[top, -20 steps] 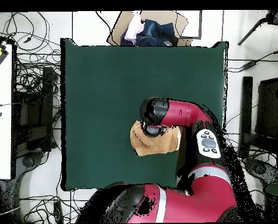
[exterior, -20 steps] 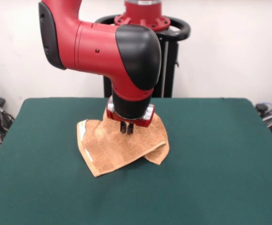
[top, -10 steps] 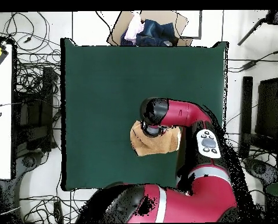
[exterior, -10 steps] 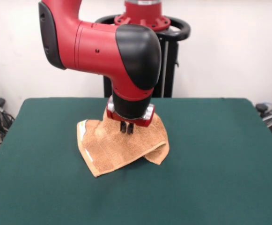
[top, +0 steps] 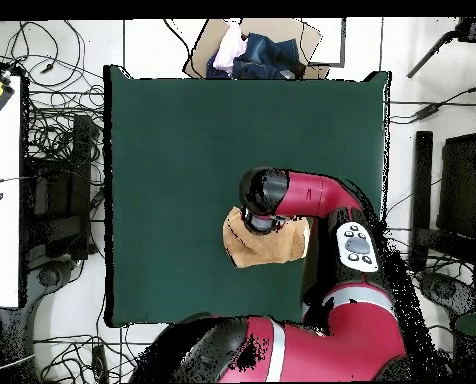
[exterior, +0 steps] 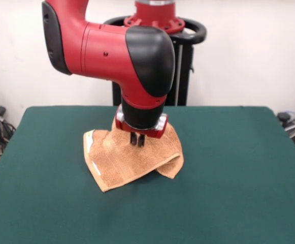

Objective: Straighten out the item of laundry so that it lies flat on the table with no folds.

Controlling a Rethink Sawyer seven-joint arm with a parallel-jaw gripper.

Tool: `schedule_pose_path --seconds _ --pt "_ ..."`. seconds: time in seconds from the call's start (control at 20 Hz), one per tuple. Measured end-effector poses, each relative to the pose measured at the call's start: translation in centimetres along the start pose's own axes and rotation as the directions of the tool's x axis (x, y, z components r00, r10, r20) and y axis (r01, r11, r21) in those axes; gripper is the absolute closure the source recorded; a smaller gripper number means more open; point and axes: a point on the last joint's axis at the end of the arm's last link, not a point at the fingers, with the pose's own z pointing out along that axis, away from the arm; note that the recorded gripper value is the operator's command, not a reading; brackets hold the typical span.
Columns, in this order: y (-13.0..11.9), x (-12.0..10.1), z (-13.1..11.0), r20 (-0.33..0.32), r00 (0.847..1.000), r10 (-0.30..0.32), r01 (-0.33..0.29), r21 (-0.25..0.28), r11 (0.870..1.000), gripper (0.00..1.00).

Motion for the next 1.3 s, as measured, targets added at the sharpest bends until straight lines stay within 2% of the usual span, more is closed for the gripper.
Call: schedule_pose_path --seconds 0.7,1.3 --pt "0.06 -0.52 -0.08 0.058 0.998 -0.001 0.001 -0.003 1.000 1.00" --pt "0.21 -0.09 0.27 0.063 0.998 -0.003 0.003 -0.006 1.000 1.00"
